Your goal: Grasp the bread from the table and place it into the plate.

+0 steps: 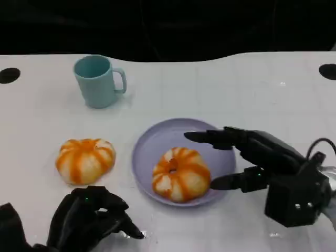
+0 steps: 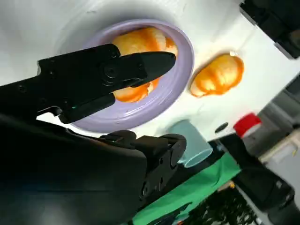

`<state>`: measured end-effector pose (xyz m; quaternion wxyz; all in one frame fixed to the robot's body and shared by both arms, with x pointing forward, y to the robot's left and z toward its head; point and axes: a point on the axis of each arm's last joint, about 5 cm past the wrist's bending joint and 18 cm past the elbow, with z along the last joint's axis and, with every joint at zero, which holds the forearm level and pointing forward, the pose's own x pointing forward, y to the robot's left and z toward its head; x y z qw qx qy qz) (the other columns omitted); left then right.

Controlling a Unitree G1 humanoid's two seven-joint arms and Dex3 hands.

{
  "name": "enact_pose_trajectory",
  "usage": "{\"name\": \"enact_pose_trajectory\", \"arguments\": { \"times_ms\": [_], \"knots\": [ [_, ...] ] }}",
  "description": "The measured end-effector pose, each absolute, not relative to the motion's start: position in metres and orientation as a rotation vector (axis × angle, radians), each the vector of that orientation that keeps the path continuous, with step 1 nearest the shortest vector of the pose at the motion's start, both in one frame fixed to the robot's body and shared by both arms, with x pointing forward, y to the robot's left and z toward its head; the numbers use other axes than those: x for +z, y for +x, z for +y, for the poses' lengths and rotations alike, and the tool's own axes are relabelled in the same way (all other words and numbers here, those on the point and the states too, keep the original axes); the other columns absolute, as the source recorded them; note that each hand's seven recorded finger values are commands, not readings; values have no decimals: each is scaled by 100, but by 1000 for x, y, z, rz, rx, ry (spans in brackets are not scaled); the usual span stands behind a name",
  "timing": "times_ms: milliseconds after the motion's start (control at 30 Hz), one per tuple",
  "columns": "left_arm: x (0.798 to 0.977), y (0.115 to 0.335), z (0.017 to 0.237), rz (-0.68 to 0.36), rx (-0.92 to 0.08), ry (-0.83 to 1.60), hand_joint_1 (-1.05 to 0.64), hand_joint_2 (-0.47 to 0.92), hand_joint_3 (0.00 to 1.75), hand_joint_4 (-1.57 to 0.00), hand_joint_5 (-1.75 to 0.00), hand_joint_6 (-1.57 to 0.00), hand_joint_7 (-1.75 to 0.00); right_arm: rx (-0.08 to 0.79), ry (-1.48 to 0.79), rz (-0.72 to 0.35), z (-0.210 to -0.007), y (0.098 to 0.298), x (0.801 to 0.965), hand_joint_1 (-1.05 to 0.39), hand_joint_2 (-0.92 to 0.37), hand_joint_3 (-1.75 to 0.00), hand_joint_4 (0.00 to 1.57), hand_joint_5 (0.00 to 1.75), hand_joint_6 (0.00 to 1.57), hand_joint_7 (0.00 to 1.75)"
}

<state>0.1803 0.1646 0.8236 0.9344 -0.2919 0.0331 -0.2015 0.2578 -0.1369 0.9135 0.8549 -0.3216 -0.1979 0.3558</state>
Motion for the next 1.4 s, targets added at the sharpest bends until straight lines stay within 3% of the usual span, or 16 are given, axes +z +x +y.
{"name": "enact_pose_trajectory", "arguments": {
  "times_ms": [100,200,367,500,633,833,1067,1267,1400],
  "knots": [
    [823,180,165,69,-411,-604,-104,55,0,-157,-52,-157,-23,647,-541,-450,-145,246,906,-40,-92,-18,38,90,62,14],
    [823,180,165,72,-410,-607,-104,55,0,-157,-52,-157,-23,604,-456,-449,-150,237,899,-35,-92,-22,39,109,69,21],
    [823,180,165,76,-410,-609,-103,55,0,-157,-52,-157,-23,568,-321,-437,-161,227,894,-32,-92,-25,46,117,75,28],
    [823,180,165,77,-411,-609,-103,55,0,-157,-52,-157,-24,546,-225,-419,-166,219,895,-21,-86,-32,53,125,60,79],
    [823,180,165,76,-410,-609,-103,56,0,-157,-52,-157,-23,525,-177,-367,-171,207,893,-10,-80,-52,56,134,59,102],
    [823,180,164,76,-411,-610,-103,56,0,-157,-52,-157,-24,490,-121,-259,-179,190,894,-6,-72,-72,55,143,63,112],
    [823,180,164,76,-412,-610,-102,56,0,-157,-50,-157,-23,472,-101,-152,-191,174,896,-10,-70,-76,55,153,63,122],
    [823,180,164,79,-412,-611,-100,56,0,-157,-49,-157,-21,471,-65,-60,-193,165,901,-13,-70,-73,60,153,65,121],
    [823,180,165,79,-412,-610,-101,57,1,-157,-50,-157,-22,466,-50,-26,-194,161,901,-12,-72,-82,70,156,70,123]
  ]
}}
